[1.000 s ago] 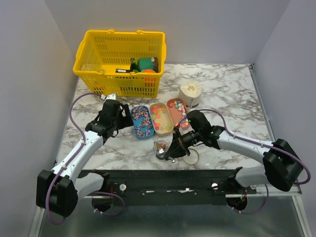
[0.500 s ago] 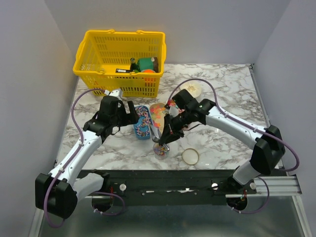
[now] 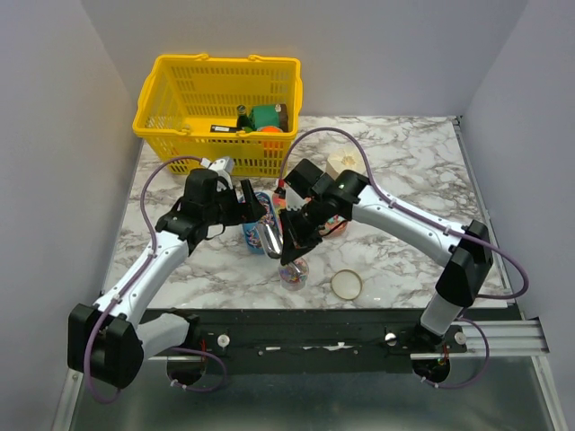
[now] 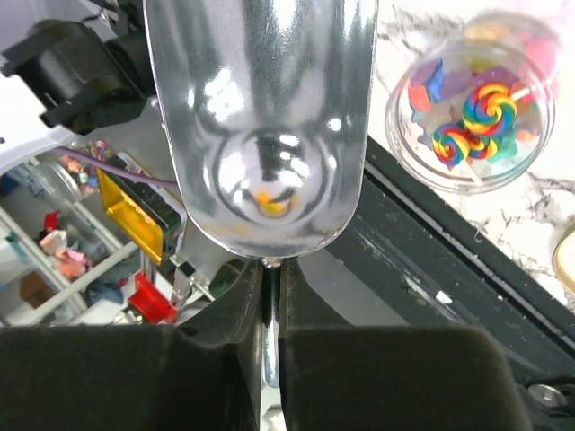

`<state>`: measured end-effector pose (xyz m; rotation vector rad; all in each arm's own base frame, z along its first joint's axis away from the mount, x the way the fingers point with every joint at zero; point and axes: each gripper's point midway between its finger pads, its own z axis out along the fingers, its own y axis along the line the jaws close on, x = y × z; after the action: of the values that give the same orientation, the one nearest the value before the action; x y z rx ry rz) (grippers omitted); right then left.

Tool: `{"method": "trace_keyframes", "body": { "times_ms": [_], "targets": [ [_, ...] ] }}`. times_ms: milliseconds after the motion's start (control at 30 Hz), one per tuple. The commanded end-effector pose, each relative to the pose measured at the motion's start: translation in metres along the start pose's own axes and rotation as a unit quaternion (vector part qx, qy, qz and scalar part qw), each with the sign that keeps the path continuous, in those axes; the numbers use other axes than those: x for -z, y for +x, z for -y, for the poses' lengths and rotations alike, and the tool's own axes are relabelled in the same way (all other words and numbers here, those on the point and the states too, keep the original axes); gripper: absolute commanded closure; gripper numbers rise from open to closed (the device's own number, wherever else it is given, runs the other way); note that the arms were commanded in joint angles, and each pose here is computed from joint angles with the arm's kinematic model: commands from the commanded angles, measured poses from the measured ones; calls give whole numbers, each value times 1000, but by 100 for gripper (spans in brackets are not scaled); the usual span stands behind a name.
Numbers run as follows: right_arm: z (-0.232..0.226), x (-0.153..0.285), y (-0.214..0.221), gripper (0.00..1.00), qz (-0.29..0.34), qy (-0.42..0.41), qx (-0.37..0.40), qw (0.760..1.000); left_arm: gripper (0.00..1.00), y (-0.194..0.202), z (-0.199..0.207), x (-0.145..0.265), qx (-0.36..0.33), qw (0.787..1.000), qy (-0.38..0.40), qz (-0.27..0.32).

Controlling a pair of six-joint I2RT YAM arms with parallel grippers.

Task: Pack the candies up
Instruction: Place the fake candies in the packing bottle, then adjust the spatula.

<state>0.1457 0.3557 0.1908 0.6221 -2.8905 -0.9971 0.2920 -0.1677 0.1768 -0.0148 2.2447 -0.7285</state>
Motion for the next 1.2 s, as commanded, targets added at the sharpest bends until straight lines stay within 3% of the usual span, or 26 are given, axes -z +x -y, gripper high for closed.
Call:
{"method": "trace_keyframes", "body": {
  "times_ms": [0,633,833,967,1167],
  "targets": [
    [-9,15,-8,99,29,2,28,999,10,27,5,-1,-2,998,20,-54],
    [-33,34,-49,99,87,12,42,995,14,47,-10,-9,-27,997,-10,-75],
    [6,4,-34,99,25,73,27,997,11,21,-45,-6,-17,991,-125,-39],
    [35,-5,-32,99,10,136,21,990,10,10,-76,1,25,979,-199,-23],
    [50,-23,-48,99,9,175,11,984,11,18,-92,-3,49,975,-214,-37]
  ]
}}
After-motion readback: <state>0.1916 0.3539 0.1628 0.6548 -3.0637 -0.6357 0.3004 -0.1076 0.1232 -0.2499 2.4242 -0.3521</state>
